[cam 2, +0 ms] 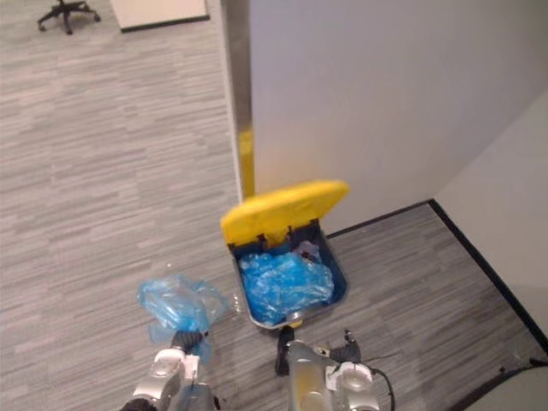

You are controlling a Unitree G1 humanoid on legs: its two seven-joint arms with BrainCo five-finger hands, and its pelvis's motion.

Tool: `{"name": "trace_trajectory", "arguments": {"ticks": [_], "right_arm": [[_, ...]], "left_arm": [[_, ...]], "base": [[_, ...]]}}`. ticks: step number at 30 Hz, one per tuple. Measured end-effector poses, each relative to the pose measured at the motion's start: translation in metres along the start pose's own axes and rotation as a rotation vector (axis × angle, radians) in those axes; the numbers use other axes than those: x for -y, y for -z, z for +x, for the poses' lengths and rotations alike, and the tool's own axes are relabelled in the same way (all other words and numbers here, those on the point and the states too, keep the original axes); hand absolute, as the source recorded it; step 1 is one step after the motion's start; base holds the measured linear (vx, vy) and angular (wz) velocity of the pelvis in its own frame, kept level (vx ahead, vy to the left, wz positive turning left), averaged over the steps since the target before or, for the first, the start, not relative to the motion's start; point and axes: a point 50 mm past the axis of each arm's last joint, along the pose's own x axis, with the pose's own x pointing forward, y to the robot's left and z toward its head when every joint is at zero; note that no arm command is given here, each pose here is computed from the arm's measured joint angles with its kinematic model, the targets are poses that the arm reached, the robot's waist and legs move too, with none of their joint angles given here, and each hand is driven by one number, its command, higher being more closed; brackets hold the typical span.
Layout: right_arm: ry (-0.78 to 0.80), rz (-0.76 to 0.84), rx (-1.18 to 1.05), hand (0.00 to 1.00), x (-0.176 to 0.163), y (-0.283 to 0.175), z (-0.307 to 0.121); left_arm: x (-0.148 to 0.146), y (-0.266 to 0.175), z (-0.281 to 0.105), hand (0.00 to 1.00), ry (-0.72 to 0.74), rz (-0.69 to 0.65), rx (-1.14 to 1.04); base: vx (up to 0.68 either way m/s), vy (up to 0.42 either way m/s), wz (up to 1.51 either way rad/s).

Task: Gather rubbish on tea table into small bin, then transfer packed bag to large trash can.

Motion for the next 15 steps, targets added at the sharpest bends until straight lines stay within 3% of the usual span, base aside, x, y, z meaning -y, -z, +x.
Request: {"name": "trace_trajectory", "arguments": {"ticks": [5, 9, 15], "right_arm": [[-0.111, -0.134, 0.079, 0.00, -0.026, -0.022, 0.001], [-0.132, -0.163, 0.232, 0.00, -0.036, -0.076, 0.009], [-0.021, -0.156, 0.550, 0.00, -0.001, -0.187, 0.008]], "left_arm": [[0.002, -0.008, 0.003, 1.00, 0.010, 0.006, 0.022], [-0.001, -0.023, 0.007, 1.00, 0.007, 0.032, 0.080], [-0.012, -0.068, 0.008, 1.00, 0.003, 0.061, 0.253]], "base": [[0.12, -0.009, 0.29], [0.01, -0.046, 0.28], [-0.11, -0.073, 0.20]]}}
